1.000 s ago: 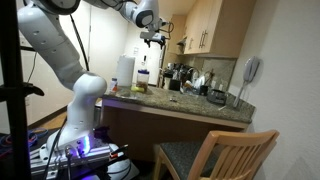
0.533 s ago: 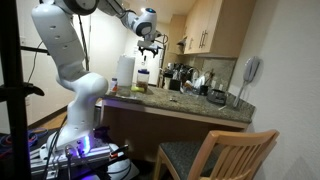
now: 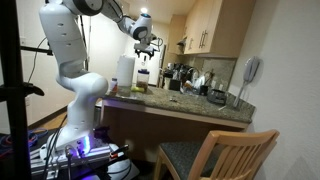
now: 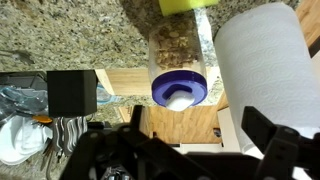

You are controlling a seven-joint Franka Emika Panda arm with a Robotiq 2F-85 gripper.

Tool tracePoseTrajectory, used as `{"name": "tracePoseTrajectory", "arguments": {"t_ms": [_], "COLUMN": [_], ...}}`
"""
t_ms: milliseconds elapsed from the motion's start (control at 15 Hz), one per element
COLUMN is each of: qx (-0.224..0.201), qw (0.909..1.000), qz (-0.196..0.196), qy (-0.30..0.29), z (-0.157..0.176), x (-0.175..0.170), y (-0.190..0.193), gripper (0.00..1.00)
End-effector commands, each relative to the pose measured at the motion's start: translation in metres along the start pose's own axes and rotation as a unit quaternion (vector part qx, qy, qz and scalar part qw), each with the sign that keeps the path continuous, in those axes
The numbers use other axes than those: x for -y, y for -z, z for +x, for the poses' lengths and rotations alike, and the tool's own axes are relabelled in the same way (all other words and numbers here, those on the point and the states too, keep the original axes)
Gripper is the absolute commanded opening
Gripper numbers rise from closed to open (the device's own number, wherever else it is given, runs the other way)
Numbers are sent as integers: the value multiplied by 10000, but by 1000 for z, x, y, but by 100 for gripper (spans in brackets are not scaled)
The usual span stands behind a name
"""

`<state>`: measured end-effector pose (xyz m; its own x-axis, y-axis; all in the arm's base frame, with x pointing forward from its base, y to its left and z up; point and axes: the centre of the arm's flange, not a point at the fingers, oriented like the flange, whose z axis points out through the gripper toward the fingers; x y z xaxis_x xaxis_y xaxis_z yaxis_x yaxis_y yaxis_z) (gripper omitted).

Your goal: Move the white object from the top of the clear container and put it on the countertop

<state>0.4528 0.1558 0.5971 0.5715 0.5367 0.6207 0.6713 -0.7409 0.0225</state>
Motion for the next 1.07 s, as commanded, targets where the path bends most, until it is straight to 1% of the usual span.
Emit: {"name": "tracePoseTrajectory", "arguments": {"t_ms": [0, 133, 200, 333, 400, 467, 533, 600, 667, 800, 867, 1000], "qx": [-124, -415, -562, -821, -905, -867, -824, -791, -756, -816, -786, -753], "qw": [9999, 9989, 9981, 9956, 9944, 9945, 9957, 9959, 9962, 9957, 9957, 9962], "qz": [15, -56, -164, -427, -532, -590, -423, -437, -426, -435, -480, -437], "qy": [84, 193, 202, 155, 88, -20, 101, 62, 55, 69, 45, -76], "z": [9, 28, 36, 52, 56, 58, 37, 37, 36, 39, 35, 33], "x": [20, 40, 40, 44, 42, 39, 50, 48, 47, 48, 44, 43], "y": [-38, -59, -82, -110, -126, -141, -109, -123, -128, -120, -123, -137], "gripper": [100, 100, 100, 100, 100, 100, 100, 100, 100, 100, 100, 100]}}
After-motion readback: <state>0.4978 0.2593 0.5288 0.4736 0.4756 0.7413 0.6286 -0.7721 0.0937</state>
